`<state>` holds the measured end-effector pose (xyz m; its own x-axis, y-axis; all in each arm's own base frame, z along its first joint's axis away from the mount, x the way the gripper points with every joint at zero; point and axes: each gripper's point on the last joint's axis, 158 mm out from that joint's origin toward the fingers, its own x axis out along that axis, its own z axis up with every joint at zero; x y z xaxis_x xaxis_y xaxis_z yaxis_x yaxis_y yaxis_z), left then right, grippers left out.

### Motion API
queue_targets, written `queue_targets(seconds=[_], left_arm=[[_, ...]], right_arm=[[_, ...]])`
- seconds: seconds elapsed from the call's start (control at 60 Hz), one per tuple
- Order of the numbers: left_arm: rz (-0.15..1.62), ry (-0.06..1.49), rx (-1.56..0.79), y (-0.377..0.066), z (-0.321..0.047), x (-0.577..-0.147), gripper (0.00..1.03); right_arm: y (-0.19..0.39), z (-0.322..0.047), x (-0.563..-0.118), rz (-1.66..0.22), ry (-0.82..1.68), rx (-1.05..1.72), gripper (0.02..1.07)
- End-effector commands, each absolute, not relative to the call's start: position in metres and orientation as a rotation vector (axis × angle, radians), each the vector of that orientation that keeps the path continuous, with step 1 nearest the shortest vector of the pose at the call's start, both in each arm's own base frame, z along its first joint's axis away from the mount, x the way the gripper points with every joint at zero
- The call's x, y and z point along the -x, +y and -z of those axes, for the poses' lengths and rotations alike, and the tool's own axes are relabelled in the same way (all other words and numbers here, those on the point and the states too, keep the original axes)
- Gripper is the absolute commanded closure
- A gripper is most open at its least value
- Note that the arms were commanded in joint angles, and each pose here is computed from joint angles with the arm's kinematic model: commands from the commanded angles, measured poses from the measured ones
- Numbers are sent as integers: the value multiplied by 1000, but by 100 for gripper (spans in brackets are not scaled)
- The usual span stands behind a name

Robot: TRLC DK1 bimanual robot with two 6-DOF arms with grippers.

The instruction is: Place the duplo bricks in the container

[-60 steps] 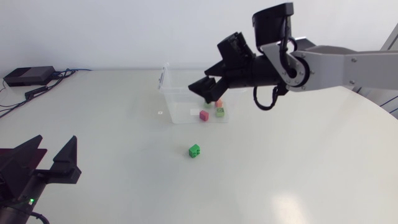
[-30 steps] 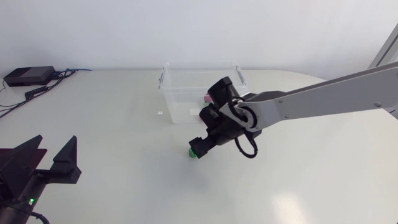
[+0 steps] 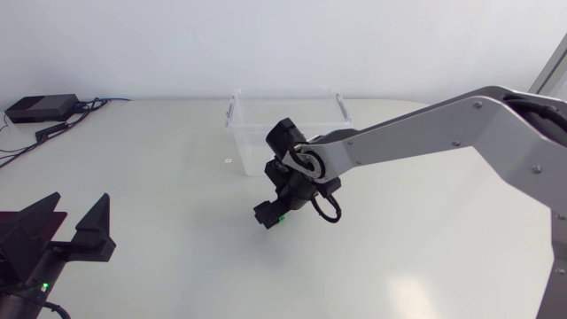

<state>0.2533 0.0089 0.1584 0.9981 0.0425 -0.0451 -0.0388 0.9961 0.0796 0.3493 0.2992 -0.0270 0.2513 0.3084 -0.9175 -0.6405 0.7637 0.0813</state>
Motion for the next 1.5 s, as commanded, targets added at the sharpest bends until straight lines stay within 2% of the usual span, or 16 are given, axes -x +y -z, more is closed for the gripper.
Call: queue_targets(seconds=[0.0,0.033,0.15,0.2,0.317,0.4,0.55,0.567,0.6,0.8,1.017,1.217,1.35,1.483], left_arm=[[-52,49,-65,11,-153,-253,5],[-52,47,-65,11,-154,-253,5],[-52,47,-65,11,-154,-253,5],[-52,49,-65,11,-153,-253,5],[-52,49,-65,11,-153,-253,5],[-52,49,-65,11,-153,-253,5],[-52,49,-65,11,-153,-253,5],[-52,47,-65,11,-154,-253,5],[-52,49,-65,11,-153,-253,5],[-52,49,-65,11,-153,-253,5],[-52,47,-65,11,-154,-253,5],[-52,47,-65,11,-154,-253,5],[-52,47,-65,11,-154,-253,5],[-52,49,-65,11,-153,-253,5]], right_arm=[[302,31,-350,-638,1167,331,13],[303,30,-350,-638,1171,333,17],[303,29,-352,-631,1181,337,49],[303,32,-353,-631,1184,341,56],[300,38,-352,-627,1209,351,58],[299,40,-351,-629,1224,354,65],[298,43,-348,-632,1234,360,66],[298,43,-347,-633,1235,362,68],[299,42,-346,-637,1231,364,79],[297,10,-345,-649,1157,355,80],[282,-102,-390,-602,917,262,80],[263,-167,-441,-530,714,173,80],[255,-188,-473,-496,608,138,80],[254,-191,-502,-471,524,119,80]])
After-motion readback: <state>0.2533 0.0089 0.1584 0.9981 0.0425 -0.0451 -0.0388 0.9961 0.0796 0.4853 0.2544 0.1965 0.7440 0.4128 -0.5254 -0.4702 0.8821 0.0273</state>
